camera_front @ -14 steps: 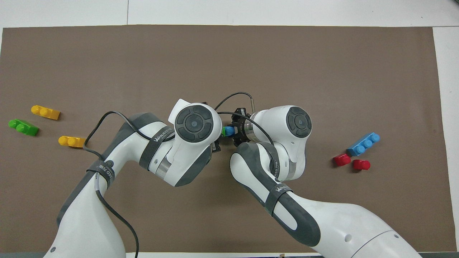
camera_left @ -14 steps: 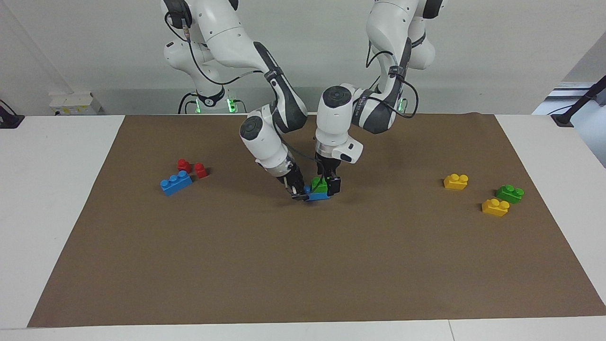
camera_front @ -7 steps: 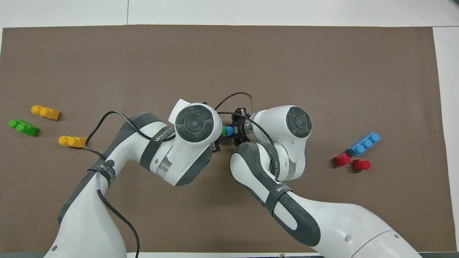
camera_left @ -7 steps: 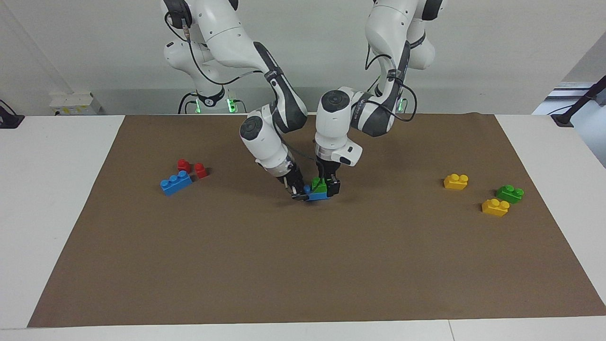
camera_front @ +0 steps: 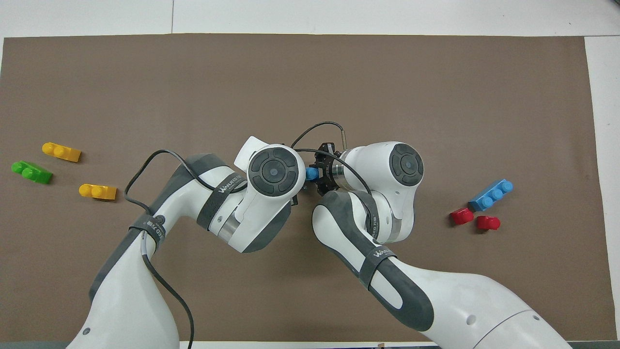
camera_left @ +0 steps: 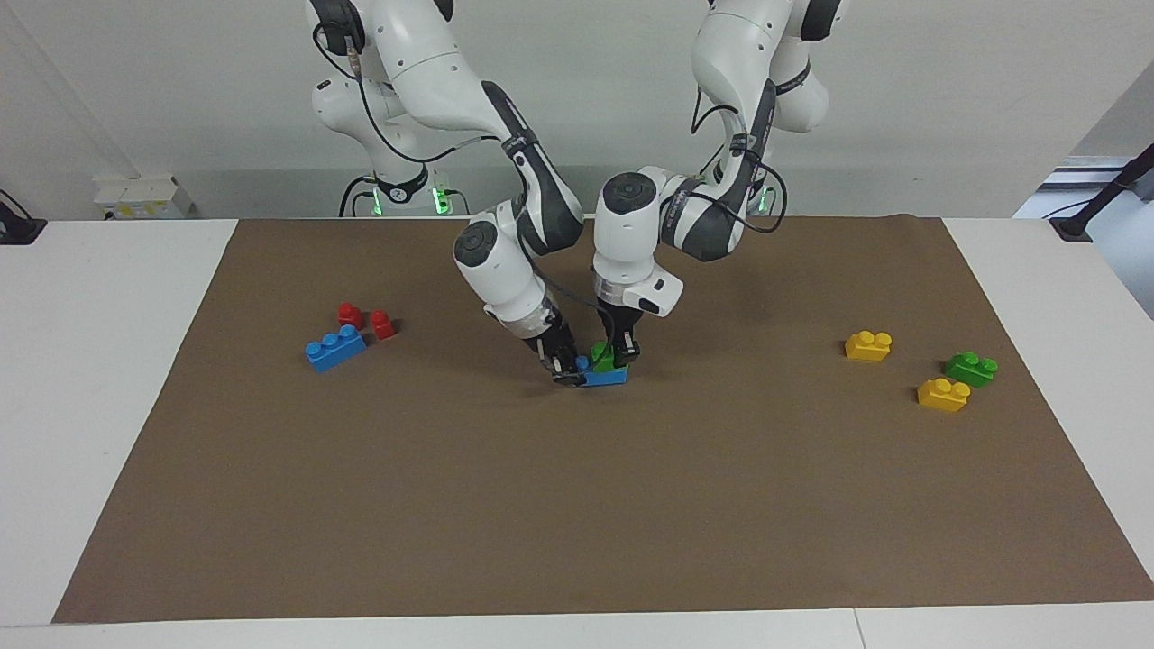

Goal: Remove green block with left arm and hold with right
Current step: 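Grasp the green brick with the left gripper while the right gripper grasps blue, then pull the green brick away from the blue brick with both grippers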

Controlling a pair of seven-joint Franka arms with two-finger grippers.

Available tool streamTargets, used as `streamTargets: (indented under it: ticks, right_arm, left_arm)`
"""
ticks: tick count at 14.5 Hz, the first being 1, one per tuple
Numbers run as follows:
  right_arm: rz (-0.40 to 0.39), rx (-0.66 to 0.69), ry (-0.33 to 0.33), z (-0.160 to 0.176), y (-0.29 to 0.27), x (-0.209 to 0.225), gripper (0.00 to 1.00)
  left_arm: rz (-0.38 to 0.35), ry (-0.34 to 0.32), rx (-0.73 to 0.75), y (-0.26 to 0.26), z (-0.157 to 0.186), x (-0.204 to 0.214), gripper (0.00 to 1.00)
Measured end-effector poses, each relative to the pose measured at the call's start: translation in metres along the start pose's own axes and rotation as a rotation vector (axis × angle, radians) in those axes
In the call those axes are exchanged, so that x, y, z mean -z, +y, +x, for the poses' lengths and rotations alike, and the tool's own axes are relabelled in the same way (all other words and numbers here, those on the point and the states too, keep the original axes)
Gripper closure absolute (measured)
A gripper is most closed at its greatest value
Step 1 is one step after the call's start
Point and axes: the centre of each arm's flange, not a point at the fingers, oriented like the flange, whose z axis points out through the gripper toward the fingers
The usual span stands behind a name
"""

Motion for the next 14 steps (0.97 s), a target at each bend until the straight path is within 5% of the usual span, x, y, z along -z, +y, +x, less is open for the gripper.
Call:
streamTargets:
  ticks: [6,10,14]
  right_arm:
    - [-0.003,0.003,-0.001,-0.002,0.001,-0.001,0.65]
    - [0.003,0.007,-0.001,0.006,-0.007,0.006,0.65]
    - [-0.042,0.121,-0.006,0.091,-0.053,0.074,0.65]
  left_arm:
    - [-0.032,-0.020,-0.019,0.005,0.010,0.061,0.64]
    - [0.005,-0.001,-0.098,0.019,0.051,0.109,0.64]
    - [0.054,-0.006,-0.247,0.064,0.131,0.127,0.64]
